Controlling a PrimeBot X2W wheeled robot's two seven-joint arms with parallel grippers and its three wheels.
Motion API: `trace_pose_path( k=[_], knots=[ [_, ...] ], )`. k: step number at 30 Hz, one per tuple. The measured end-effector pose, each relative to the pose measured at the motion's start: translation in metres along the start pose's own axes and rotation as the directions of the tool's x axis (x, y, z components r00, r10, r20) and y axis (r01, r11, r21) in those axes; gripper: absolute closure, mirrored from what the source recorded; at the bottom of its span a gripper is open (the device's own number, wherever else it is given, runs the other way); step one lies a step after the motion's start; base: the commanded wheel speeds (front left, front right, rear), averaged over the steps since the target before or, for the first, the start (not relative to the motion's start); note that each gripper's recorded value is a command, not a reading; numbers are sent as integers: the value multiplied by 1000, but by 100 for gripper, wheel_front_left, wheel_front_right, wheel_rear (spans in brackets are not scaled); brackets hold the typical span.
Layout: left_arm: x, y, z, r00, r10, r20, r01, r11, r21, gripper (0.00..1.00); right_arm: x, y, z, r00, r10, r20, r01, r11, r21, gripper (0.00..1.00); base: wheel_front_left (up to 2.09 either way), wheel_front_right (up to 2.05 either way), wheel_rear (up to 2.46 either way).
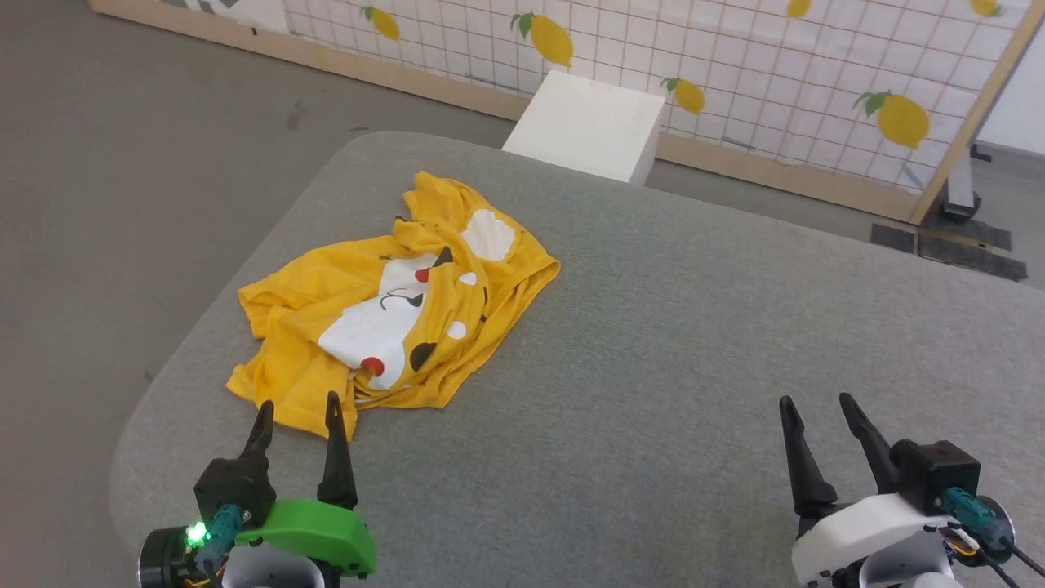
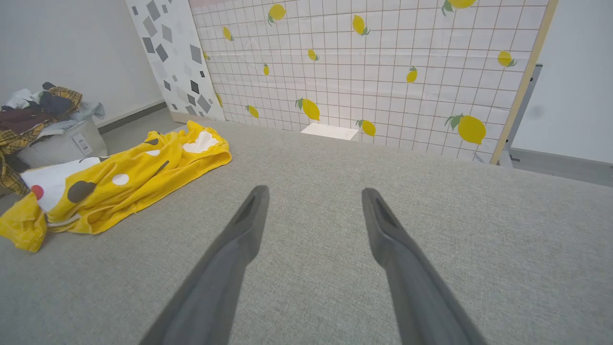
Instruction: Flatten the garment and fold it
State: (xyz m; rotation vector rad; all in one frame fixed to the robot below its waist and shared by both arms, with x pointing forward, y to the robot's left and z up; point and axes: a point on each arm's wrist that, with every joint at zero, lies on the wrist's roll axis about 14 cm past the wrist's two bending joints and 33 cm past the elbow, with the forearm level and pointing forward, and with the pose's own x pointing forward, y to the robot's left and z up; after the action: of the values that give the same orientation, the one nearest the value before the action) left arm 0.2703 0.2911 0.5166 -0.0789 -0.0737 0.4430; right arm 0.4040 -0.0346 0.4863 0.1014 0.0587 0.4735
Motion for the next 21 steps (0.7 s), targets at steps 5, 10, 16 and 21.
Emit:
trace_pose_path(
  k=[5, 10, 16, 21],
  knots=[
    [-5, 9, -2, 1000, 27, -2, -27, 1000, 2, 0, 4, 6, -3, 1000, 20, -5, -20, 1000, 4, 0, 0, 0, 0],
    [-12, 18, -4, 998, 59, -2, -59, 998, 5, 0, 7, 13, -5, 999, 39, -5, -39, 999, 10, 0, 0, 0, 0],
    [-18, 27, -6, 996, 92, 0, -92, 996, -4, 0, 11, 19, -8, 998, 58, -8, -58, 998, 18, 0, 0, 0, 0],
    [-22, 33, -7, 993, 117, 1, -117, 993, -12, 0, 13, 24, -11, 997, 73, -13, -72, 997, 18, 0, 0, 0, 0]
  ],
)
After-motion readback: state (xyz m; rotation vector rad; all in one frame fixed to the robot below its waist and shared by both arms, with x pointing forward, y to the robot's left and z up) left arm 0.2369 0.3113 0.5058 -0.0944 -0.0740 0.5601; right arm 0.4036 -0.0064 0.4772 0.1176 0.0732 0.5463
